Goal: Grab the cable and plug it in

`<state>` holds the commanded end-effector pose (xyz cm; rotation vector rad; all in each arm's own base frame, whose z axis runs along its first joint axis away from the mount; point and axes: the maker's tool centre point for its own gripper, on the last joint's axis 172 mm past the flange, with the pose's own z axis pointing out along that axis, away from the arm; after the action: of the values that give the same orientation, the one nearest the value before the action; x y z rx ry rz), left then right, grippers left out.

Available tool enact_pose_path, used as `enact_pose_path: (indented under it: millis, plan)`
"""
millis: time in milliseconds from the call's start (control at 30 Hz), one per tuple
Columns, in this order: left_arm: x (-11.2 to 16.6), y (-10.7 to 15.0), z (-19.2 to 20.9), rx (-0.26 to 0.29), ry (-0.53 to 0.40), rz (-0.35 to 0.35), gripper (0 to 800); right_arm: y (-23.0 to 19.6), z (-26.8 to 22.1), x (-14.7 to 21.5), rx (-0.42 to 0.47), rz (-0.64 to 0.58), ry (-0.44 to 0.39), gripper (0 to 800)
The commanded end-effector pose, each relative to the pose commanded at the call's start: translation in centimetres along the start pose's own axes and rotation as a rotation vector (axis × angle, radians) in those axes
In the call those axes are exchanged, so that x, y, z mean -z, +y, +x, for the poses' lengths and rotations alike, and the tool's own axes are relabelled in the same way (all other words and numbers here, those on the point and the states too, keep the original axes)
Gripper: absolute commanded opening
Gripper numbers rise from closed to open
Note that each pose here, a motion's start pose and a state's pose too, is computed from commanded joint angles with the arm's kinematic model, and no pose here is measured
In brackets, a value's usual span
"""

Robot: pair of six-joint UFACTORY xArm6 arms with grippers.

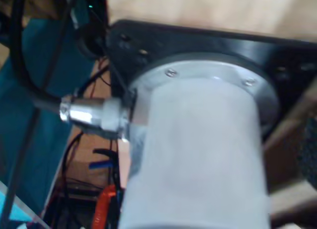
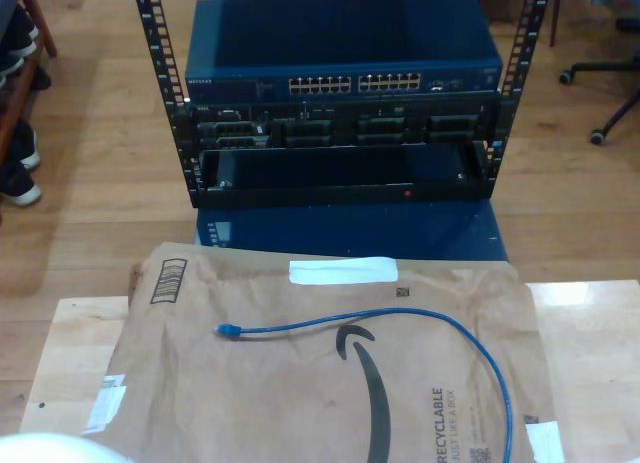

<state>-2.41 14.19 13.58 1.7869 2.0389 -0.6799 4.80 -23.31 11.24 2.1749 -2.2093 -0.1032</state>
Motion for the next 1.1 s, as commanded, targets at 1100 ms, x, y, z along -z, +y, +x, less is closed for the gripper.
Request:
enact_pose_path:
  millis: [1100]
  plan:
    - [-0.9,26.6,-16.0,0.056,0.295,0.209,800,-27.6,-27.2,8.0,0.011,0.113,0.078,791]
